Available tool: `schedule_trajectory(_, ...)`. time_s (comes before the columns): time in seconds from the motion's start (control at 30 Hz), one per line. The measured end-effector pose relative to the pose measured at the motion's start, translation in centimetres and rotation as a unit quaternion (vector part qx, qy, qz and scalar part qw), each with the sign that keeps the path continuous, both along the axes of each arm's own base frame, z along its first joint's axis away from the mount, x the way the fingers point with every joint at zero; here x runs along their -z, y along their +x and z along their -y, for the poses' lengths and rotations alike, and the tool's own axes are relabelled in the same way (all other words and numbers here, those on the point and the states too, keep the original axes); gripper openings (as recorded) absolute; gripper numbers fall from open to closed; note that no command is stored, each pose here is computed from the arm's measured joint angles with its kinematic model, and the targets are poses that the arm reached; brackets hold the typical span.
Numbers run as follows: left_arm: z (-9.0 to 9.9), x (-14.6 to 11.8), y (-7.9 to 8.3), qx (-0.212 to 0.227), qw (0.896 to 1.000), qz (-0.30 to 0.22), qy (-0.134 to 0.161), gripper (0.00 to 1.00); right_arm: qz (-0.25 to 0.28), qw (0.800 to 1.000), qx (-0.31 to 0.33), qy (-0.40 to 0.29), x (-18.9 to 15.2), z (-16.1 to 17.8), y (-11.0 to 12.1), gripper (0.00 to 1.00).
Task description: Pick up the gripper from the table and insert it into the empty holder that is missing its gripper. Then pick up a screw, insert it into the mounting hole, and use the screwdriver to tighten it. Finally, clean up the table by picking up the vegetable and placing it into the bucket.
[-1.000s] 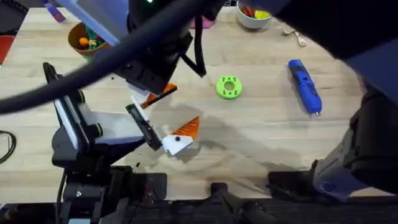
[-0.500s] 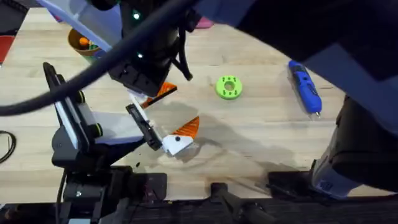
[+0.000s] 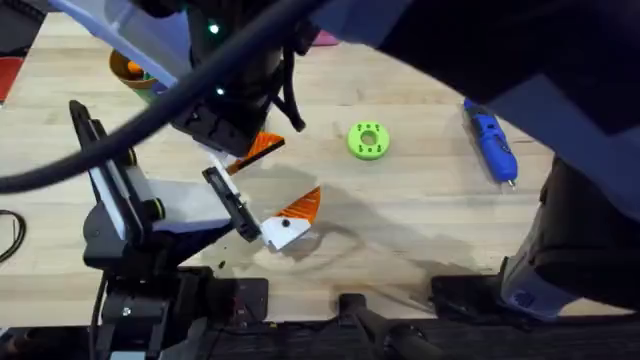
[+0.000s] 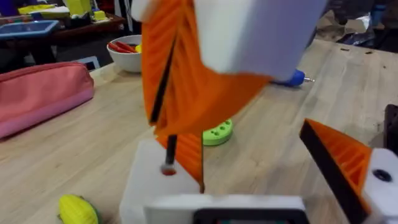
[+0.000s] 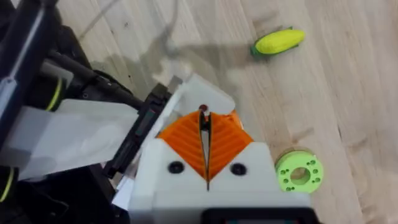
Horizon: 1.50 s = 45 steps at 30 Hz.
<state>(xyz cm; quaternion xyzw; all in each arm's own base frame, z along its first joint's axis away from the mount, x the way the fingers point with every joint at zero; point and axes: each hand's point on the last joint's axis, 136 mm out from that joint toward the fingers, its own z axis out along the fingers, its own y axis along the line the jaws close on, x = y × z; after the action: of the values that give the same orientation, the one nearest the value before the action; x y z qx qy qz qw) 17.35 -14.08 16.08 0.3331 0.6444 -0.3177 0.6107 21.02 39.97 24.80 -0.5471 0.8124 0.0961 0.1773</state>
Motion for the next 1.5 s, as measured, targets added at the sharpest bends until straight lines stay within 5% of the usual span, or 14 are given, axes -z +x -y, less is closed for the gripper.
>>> schedule_trajectory(1.5, 0.0, 0.0, 0.0, -0.001, 1.0, -0.002, -0.001, 0.985, 0.001, 1.0, 0.003, -0.014, 1.3, -0.3, 0.5, 0.006)
